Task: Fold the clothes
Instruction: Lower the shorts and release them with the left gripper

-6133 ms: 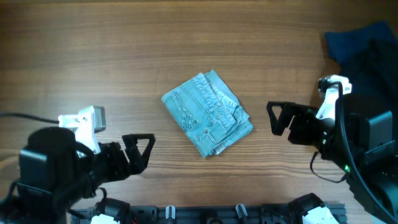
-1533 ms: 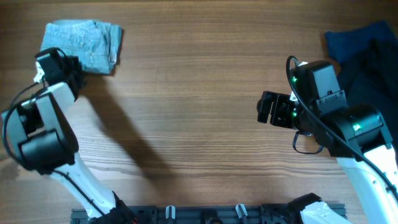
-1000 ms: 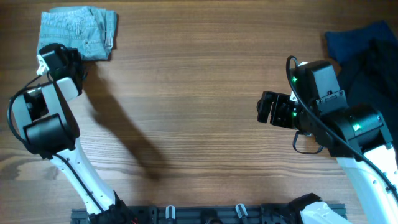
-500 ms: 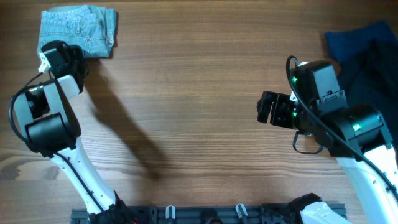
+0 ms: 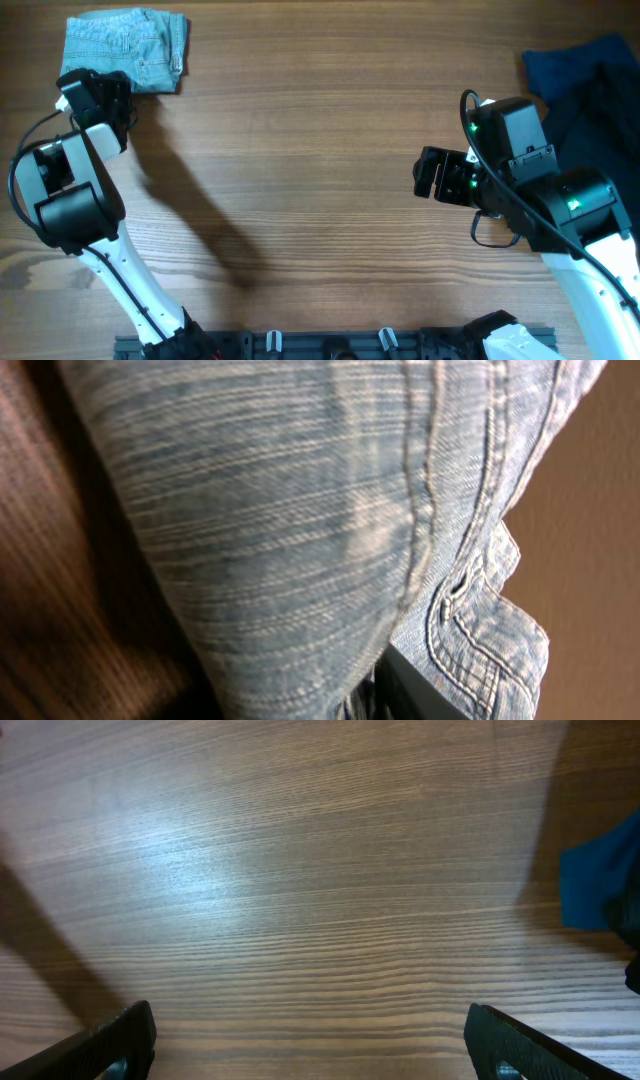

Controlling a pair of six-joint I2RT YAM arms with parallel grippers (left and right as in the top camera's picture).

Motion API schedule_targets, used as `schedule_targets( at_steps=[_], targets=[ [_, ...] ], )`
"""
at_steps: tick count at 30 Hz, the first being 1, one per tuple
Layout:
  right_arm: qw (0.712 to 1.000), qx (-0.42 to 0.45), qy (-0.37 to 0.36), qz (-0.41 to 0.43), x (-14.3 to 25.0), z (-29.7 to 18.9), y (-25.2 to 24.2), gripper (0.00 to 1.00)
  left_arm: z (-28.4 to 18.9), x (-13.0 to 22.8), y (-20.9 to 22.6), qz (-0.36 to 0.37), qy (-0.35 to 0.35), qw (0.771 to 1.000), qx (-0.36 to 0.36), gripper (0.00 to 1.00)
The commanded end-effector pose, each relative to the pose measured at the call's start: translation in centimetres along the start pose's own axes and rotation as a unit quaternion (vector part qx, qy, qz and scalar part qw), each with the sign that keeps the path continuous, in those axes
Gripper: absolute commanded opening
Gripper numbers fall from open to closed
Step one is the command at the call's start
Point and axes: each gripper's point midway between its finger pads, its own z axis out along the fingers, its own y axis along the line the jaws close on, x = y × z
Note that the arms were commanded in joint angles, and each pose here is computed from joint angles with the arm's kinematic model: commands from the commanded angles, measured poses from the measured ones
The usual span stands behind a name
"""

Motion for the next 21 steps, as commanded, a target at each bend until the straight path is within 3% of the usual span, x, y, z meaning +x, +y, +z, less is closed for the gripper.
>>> schedule_targets(
  at_steps=[1, 10, 12, 14, 16, 18, 20, 21],
  targets=[
    [1.000, -0.008, -0.001, -0.006, -0.3, -0.2, 0.4, 1.00, 1.0, 0.3, 3.9, 0.031, 0.004, 0.999, -0.044, 0.40],
    [1.000, -0.008, -0.001, -0.005, -0.3, -0.2, 0.4, 1.00, 0.7, 0.3, 5.3, 0.020, 0.019, 0.998, -0.063, 0.46],
    [1.000, -0.008, -0.001, -0.005, -0.3, -0.2, 0.4, 1.00, 0.6, 0.5, 5.1, 0.017, 0.033, 0.998, -0.054, 0.58],
    [1.000, -0.008, -0.001, -0.005, -0.3, -0.2, 0.4, 1.00, 0.5, 0.7, 4.8, 0.014, 0.047, 0.998, -0.044, 0.63],
    [1.000, -0.008, -0.001, -0.005, -0.3, -0.2, 0.4, 1.00, 0.3, 1.0, 4.2, 0.013, 0.062, 0.997, -0.031, 0.79],
    [1.000, -0.008, -0.001, -0.005, -0.3, -0.2, 0.4, 1.00, 0.0, 1.1, 3.4, 0.013, 0.072, 0.997, -0.018, 0.84],
    [1.000, -0.008, -0.001, -0.006, -0.3, -0.2, 0.4, 1.00, -0.8, 1.2, 1.4, 0.017, 0.086, 0.996, 0.007, 0.99],
    [1.000, -0.008, -0.001, -0.006, -0.3, -0.2, 0.4, 1.00, -1.2, 1.2, 0.5, 0.018, 0.093, 0.995, 0.016, 0.99]
  ],
)
